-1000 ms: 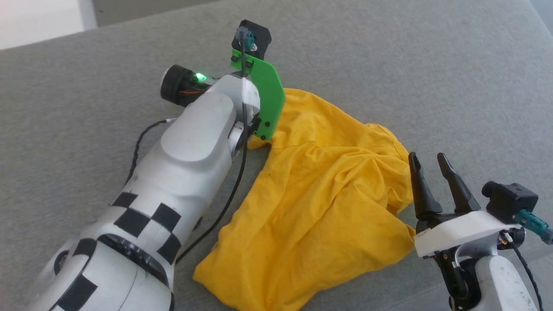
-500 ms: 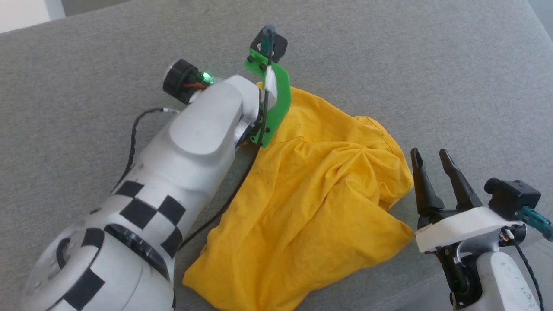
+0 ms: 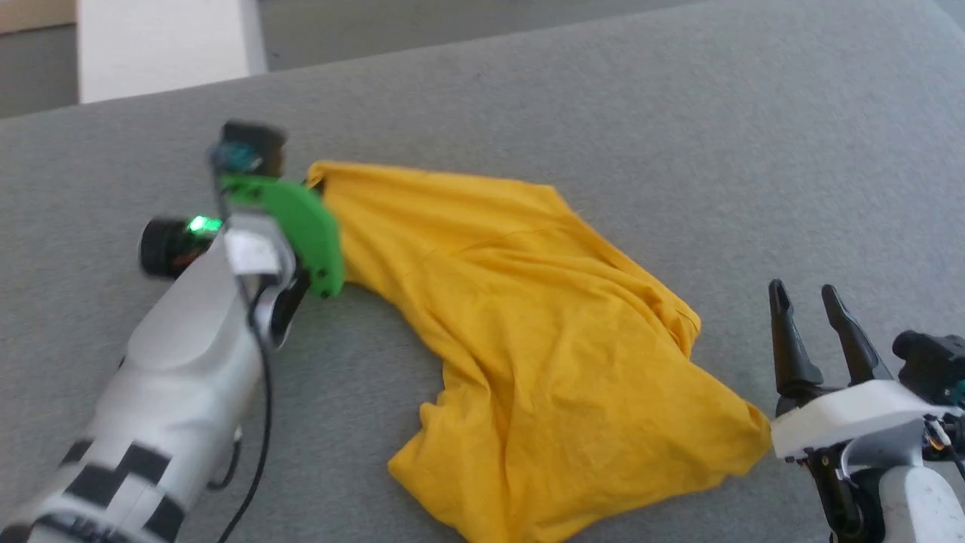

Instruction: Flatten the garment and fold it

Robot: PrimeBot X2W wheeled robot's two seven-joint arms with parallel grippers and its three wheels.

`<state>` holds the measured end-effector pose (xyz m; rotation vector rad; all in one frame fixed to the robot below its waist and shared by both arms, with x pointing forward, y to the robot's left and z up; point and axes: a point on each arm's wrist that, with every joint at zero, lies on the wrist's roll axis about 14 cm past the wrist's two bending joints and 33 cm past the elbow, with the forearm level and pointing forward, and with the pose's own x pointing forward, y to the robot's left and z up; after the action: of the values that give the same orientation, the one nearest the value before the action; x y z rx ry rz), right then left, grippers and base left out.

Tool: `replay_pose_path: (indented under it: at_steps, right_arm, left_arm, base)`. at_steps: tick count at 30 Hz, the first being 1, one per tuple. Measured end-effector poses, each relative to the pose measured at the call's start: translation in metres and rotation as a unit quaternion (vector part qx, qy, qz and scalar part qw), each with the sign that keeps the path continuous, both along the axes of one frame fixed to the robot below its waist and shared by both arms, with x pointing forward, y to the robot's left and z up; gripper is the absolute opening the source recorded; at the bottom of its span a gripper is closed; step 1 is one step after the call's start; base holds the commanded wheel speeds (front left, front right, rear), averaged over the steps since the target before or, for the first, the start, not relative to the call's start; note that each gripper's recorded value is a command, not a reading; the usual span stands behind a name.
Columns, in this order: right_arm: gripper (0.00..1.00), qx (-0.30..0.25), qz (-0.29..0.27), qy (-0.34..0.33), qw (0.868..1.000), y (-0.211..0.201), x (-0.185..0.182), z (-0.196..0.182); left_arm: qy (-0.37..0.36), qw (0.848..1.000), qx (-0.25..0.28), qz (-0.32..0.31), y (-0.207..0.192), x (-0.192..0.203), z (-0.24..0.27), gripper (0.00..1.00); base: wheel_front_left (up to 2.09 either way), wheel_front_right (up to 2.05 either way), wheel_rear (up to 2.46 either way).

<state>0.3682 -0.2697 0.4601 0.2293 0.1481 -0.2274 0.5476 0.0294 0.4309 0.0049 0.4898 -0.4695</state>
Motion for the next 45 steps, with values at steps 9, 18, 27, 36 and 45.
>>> replay_pose_path:
  at_steps: [9,18,27,36,45]
  right_arm:
    - [1.00,0.009,0.053,-0.007,0.999,0.032,0.003,0.014]
    - [1.00,0.023,0.128,0.023,0.991,0.077,0.009,0.012]
    - [1.00,0.039,0.159,0.137,0.977,0.091,0.009,-0.022]
    - [0.93,0.087,0.197,0.329,0.920,0.109,-0.004,-0.085]
    - [0.00,0.109,0.293,0.230,0.922,0.168,0.012,-0.024]
  left_arm:
    - [0.017,0.976,-0.008,0.218,0.156,-0.083,-0.021,0.00]
    - [0.050,0.951,-0.096,0.291,0.170,-0.172,-0.035,1.00]
    - [-0.107,0.937,-0.127,0.306,0.168,-0.159,0.021,1.00]
    - [-0.185,0.924,-0.141,0.303,0.159,-0.149,0.057,1.00]
    - [-0.189,0.923,-0.137,0.306,0.163,-0.155,0.053,1.00]
  base:
    - [0.00,0.00,0.00]
    - [0.00,0.00,0.00]
    - [0.00,0.00,0.00]
    - [0.00,0.00,0.00]
    - [0.00,0.00,0.00]
